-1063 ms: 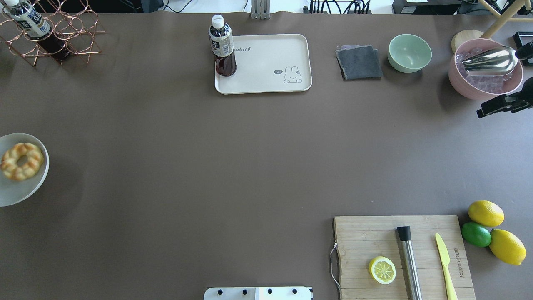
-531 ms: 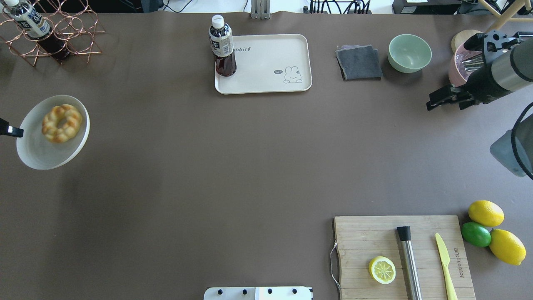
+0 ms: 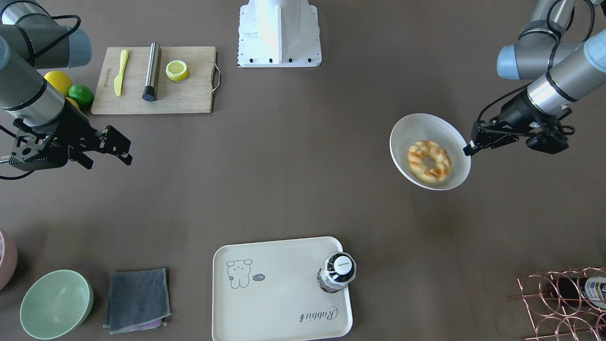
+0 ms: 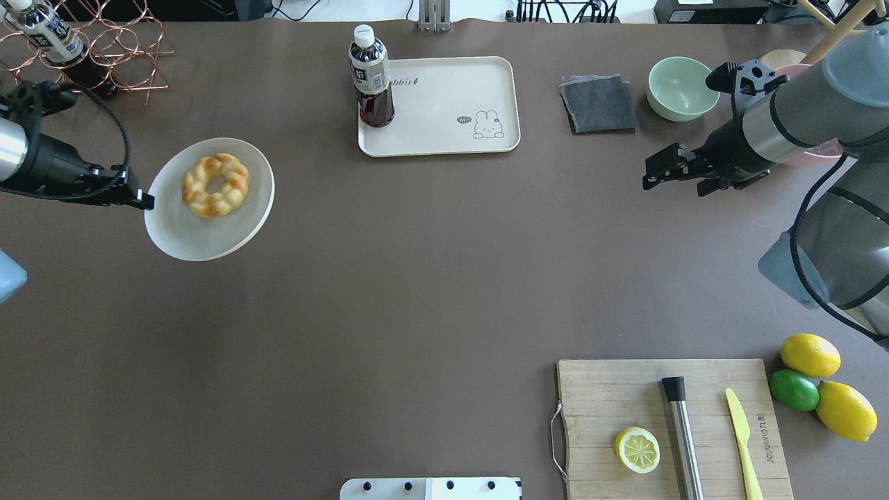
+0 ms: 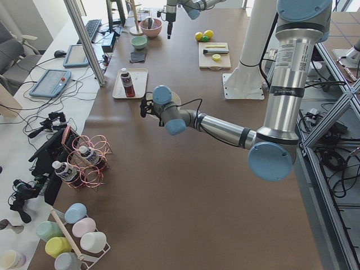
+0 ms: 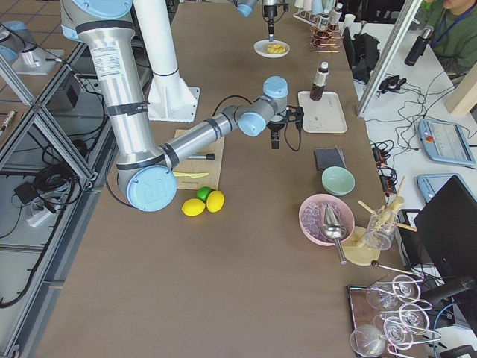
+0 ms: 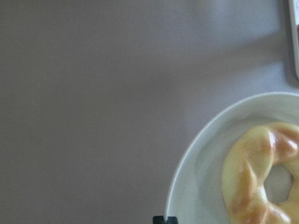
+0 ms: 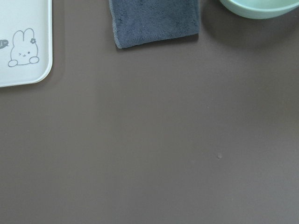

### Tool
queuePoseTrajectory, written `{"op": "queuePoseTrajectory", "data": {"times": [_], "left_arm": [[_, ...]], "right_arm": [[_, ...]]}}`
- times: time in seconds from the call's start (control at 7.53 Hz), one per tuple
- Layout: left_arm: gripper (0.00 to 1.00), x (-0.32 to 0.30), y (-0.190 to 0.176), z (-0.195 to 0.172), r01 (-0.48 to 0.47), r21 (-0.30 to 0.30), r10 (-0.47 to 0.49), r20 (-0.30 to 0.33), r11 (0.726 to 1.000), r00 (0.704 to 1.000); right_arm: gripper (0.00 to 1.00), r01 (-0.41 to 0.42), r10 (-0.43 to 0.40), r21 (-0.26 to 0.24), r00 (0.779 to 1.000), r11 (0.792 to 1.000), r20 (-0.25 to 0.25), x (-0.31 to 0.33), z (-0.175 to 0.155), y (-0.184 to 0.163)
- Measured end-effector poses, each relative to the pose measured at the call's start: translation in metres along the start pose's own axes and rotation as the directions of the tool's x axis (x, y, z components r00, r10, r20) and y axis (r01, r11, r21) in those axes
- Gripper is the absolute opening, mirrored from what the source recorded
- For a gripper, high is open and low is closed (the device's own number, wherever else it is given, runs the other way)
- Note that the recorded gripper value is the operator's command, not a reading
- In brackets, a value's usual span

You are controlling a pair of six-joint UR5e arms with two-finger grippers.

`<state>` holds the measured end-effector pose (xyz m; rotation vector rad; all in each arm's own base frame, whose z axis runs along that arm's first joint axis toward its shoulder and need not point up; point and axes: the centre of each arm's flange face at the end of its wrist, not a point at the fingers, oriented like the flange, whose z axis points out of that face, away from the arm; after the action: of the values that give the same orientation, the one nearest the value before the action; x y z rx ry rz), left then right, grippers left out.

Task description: Place donut on tray

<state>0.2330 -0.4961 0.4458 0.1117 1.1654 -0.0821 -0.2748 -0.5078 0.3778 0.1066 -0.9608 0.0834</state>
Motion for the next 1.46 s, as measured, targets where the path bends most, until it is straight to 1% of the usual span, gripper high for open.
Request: {"op": "queuePoseTrajectory", "data": {"times": [0.27,0.4,0.53,0.66,0.8,0.93,1.06,1.33,1.46], "left_arm": [[0.00,0.125,0.016,0.014,0.034,-0.015,-0.033,0.088,0.999,0.996],[0.00,0.190,0.032,0.030,0.057,-0.010,-0.055,0.137,0.998,0.989],[0.00,0.247,0.052,0.046,0.073,-0.008,-0.070,0.166,0.997,0.984],[0.00,0.292,0.077,0.064,0.097,-0.013,-0.094,0.176,0.995,0.980],[0.00,0.322,0.101,0.080,0.106,-0.011,-0.102,0.179,0.994,0.978],[0.00,0.344,0.121,0.096,0.114,0.000,-0.112,0.182,0.993,0.977],[0.00,0.365,0.135,0.110,0.126,0.014,-0.127,0.182,0.992,0.975],[0.00,0.397,0.152,0.131,0.148,0.039,-0.153,0.181,0.988,0.972],[0.00,0.416,0.156,0.134,0.161,0.048,-0.167,0.183,0.986,0.969]], "right_arm": [[1.00,-0.030,0.030,-0.010,0.999,1.000,0.036,-0.030,-0.002,0.017],[1.00,-0.034,0.035,-0.014,0.998,0.999,0.060,-0.046,-0.007,0.026],[1.00,-0.025,0.027,-0.020,0.996,0.999,0.081,-0.061,-0.009,0.035],[1.00,-0.008,0.010,-0.026,0.995,1.000,0.102,-0.077,-0.011,0.042],[1.00,-0.001,0.006,-0.035,0.992,0.999,0.123,-0.093,-0.013,0.050],[1.00,-0.012,0.019,-0.051,0.990,0.999,0.141,-0.111,-0.012,0.060],[1.00,-0.022,0.032,-0.067,0.988,0.997,0.151,-0.122,-0.010,0.067],[0.99,-0.022,0.035,-0.086,0.987,0.996,0.158,-0.130,-0.007,0.077],[0.99,-0.021,0.035,-0.092,0.987,0.996,0.157,-0.131,-0.005,0.080]]}}
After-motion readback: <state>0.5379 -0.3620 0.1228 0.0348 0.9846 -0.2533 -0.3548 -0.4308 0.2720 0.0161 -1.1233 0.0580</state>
